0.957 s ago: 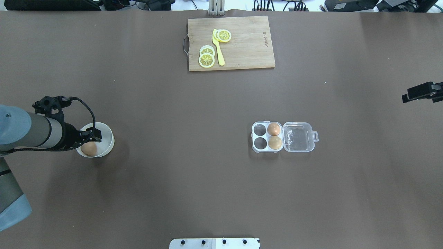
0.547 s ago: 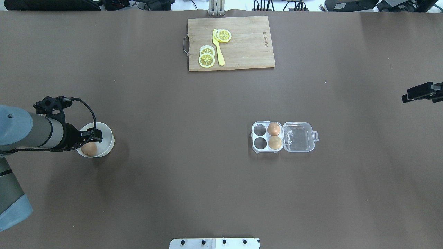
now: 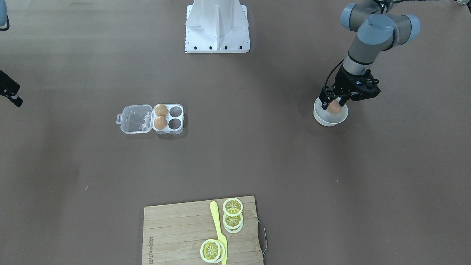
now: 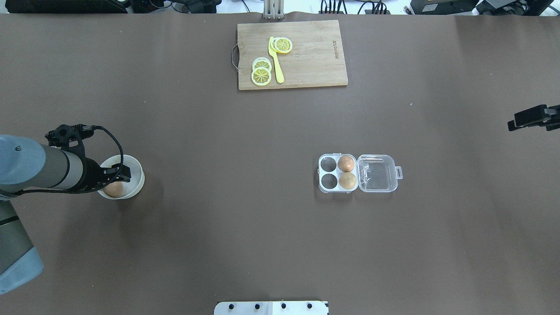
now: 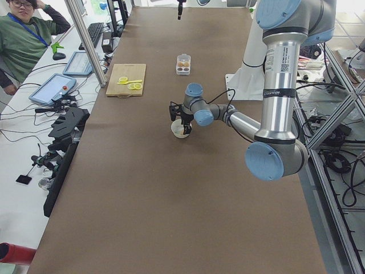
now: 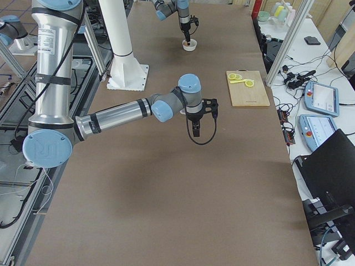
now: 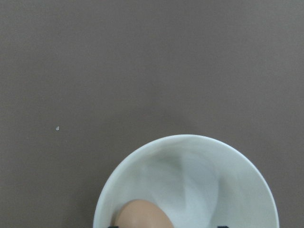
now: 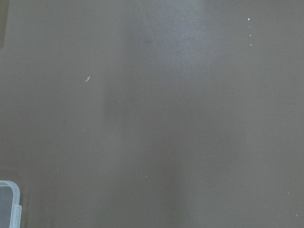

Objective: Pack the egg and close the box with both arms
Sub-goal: 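Close the left gripper on the brown egg inside the bowl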

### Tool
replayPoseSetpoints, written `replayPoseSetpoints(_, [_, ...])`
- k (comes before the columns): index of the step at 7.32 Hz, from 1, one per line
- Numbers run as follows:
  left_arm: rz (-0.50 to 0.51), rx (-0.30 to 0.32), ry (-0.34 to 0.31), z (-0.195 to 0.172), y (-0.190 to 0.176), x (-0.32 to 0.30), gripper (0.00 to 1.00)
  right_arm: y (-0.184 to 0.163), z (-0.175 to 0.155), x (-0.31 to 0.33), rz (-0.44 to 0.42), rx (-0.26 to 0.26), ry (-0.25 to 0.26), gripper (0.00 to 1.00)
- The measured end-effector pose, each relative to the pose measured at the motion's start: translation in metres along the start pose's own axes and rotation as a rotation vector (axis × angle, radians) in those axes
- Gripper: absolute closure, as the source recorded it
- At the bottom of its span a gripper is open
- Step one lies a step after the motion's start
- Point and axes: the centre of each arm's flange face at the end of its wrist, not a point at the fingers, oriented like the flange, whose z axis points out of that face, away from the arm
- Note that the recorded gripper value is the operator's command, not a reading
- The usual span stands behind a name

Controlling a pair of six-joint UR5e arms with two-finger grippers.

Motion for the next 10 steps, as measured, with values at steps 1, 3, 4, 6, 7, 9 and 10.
replayPoseSetpoints(1, [0.000, 0.001, -0.005, 0.003, 0.000, 0.000, 0.24, 0.000, 0.000, 0.000, 0.001, 0.000, 0.000, 0.00])
replayPoseSetpoints(3, [0.001, 0.011, -0.008, 0.009, -0.003, 0.005, 0.24, 0.000, 0.000, 0.000, 0.001, -0.001, 0.000, 0.00])
replayPoseSetpoints(4, [0.002, 0.013, -0.006, 0.010, -0.004, 0.008, 0.28, 0.000, 0.001, 0.000, 0.002, -0.001, 0.000, 0.00])
replayPoseSetpoints(6, [0.005, 0.016, -0.005, 0.011, -0.004, 0.010, 0.29, 0.000, 0.001, 0.000, 0.002, -0.002, 0.000, 0.00])
replayPoseSetpoints(7, [0.009, 0.018, -0.007, 0.012, -0.002, 0.010, 0.29, 0.000, 0.001, 0.001, 0.002, -0.003, 0.000, 0.00])
replayPoseSetpoints(9, [0.021, 0.021, -0.010, 0.014, 0.002, 0.011, 0.29, 0.000, 0.002, 0.001, 0.004, -0.004, 0.001, 0.00])
replayPoseSetpoints(10, [0.028, 0.020, -0.011, 0.016, 0.005, 0.012, 0.29, 0.000, 0.002, 0.001, 0.004, -0.004, 0.001, 0.00])
